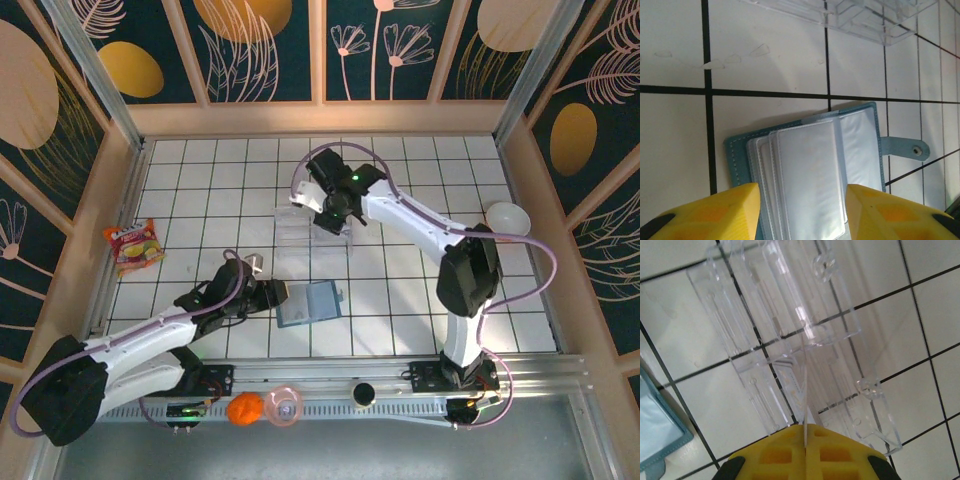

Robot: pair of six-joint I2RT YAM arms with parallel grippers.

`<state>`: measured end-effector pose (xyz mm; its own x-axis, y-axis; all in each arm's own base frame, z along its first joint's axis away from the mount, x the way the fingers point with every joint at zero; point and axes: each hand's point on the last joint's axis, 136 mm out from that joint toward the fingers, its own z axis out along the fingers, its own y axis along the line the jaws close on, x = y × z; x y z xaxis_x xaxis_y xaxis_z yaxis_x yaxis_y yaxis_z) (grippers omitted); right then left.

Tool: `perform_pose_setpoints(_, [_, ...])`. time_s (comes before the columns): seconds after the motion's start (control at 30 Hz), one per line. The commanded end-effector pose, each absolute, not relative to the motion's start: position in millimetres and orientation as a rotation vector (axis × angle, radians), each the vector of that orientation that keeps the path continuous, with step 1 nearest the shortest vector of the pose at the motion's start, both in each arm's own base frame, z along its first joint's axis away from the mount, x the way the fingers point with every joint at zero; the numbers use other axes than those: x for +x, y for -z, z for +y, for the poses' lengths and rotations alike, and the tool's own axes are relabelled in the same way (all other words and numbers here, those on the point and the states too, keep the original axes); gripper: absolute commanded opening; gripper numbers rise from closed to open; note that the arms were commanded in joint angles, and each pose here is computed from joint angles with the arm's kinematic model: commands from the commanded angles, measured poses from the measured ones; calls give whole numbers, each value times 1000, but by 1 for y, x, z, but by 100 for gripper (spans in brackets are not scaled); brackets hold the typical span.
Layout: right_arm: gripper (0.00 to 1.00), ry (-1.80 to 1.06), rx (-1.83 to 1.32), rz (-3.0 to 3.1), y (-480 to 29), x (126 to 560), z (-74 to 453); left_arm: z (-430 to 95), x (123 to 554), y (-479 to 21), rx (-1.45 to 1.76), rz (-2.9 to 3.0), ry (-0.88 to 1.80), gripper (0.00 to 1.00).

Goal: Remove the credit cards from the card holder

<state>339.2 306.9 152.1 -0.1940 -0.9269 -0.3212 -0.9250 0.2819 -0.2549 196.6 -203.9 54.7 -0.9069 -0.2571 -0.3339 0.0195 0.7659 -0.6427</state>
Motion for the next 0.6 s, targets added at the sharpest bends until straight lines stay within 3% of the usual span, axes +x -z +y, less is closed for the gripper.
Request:
perform_pose_setpoints(0.0, [0, 43, -1784, 2075, -165, 334, 298, -202, 196, -54, -198, 2586, 927, 48])
perform_pose_setpoints(0.57, [0, 2, -2011, 1863, -141, 328, 293, -206, 207, -58, -146, 2611, 891, 48])
